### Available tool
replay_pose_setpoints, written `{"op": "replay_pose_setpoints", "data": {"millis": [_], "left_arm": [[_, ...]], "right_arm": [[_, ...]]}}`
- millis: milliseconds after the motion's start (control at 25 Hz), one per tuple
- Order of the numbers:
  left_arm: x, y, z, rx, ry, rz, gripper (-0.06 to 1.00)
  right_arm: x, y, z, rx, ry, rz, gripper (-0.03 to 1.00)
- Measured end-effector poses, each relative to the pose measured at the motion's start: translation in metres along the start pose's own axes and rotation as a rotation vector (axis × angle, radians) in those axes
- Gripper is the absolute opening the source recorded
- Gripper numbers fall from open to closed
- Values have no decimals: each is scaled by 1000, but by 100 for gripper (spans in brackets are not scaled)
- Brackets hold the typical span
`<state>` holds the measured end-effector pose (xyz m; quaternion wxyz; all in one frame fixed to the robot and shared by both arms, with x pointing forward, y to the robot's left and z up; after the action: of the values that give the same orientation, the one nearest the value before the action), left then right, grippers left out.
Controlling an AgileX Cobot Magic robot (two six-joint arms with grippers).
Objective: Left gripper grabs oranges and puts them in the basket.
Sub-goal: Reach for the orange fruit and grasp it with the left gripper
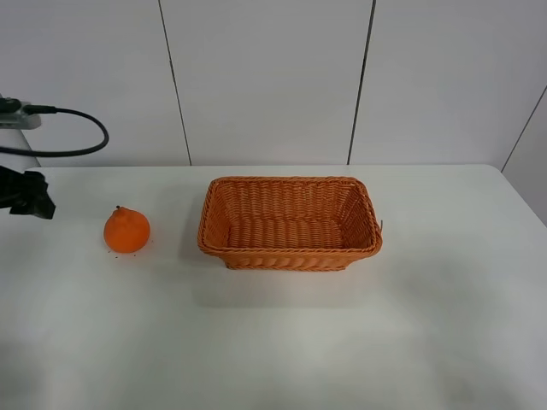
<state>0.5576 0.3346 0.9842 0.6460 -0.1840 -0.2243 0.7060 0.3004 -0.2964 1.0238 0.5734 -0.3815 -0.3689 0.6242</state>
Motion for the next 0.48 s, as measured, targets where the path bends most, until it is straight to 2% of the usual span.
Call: {"op": "replay_pose_setpoints", "data": {"millis": [200,480], "left_arm": [[-12,-21,-44,46,70,-21,96],[-25,-16,-93,122,126,-36,96]], "right_arm": [[0,0,0,0,0,0,69],[0,0,0,0,0,0,69]]}}
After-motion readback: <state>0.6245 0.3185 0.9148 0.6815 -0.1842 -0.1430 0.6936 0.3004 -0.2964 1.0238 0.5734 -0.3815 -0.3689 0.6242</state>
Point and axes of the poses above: a point on each arm's last joint axis where the gripper is mounted, z pointing back along that axis away from the gripper, x along the wrist's bending axis when the last joint is at zero, y = z × x, the point moved 7 cm from there along -z, pointing out along that axis toward the gripper, and after that the axes turned 7 degrees about z, right-handed, at the moved point
